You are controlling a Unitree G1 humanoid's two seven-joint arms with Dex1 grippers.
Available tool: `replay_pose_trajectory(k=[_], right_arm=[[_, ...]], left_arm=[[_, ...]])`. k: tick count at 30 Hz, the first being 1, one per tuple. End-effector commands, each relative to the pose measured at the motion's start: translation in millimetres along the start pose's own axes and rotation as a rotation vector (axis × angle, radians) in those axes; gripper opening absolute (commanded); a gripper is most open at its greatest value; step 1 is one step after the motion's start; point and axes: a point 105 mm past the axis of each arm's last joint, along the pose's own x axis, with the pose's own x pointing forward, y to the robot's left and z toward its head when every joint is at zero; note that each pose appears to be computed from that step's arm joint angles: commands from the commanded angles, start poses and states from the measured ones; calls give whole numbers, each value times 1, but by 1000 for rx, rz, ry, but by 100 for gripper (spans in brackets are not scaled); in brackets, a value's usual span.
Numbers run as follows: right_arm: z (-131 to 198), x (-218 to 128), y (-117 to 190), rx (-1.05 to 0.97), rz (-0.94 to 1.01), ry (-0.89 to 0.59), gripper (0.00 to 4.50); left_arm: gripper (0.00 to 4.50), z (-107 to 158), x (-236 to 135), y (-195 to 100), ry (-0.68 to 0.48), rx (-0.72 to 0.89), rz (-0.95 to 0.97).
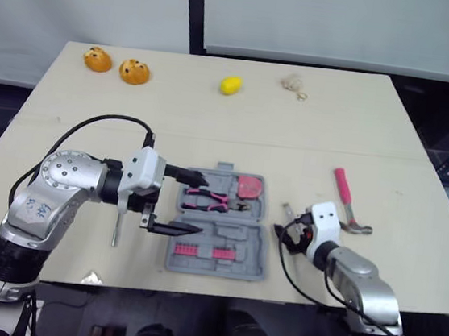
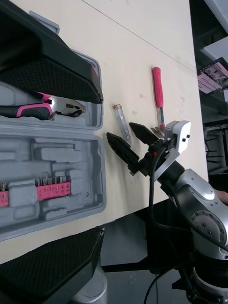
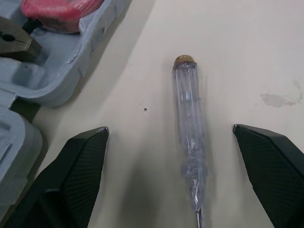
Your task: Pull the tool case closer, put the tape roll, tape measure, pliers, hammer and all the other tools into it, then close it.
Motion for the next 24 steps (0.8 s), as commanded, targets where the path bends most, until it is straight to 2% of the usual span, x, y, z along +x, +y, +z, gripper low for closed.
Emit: replay_pose_trajectory(k=[1,3,4,6,8,18,21,24], right_arm=[[-8,-5,1,26,-32,29,443],[-7,-6,3,40,-33,26,443],[-8,-6,4,52,-37,25,420],[-9,-5,4,56,-49,31,361],[-12,-6,3,49,-65,42,272],[-16,-12,0,59,-78,46,272],[-15,-12,-1,57,-76,40,184],[-8,-12,-5,53,-83,20,35]], left_arm=[[450,10,-5,1,2,51,9],[450,9,-6,1,4,52,10],[450,9,-6,1,5,52,11],[450,10,-6,2,7,53,11],[450,10,-6,3,7,55,11],[450,10,-5,1,5,63,7],[450,10,-4,1,2,64,3],[450,11,-4,2,2,66,2]])
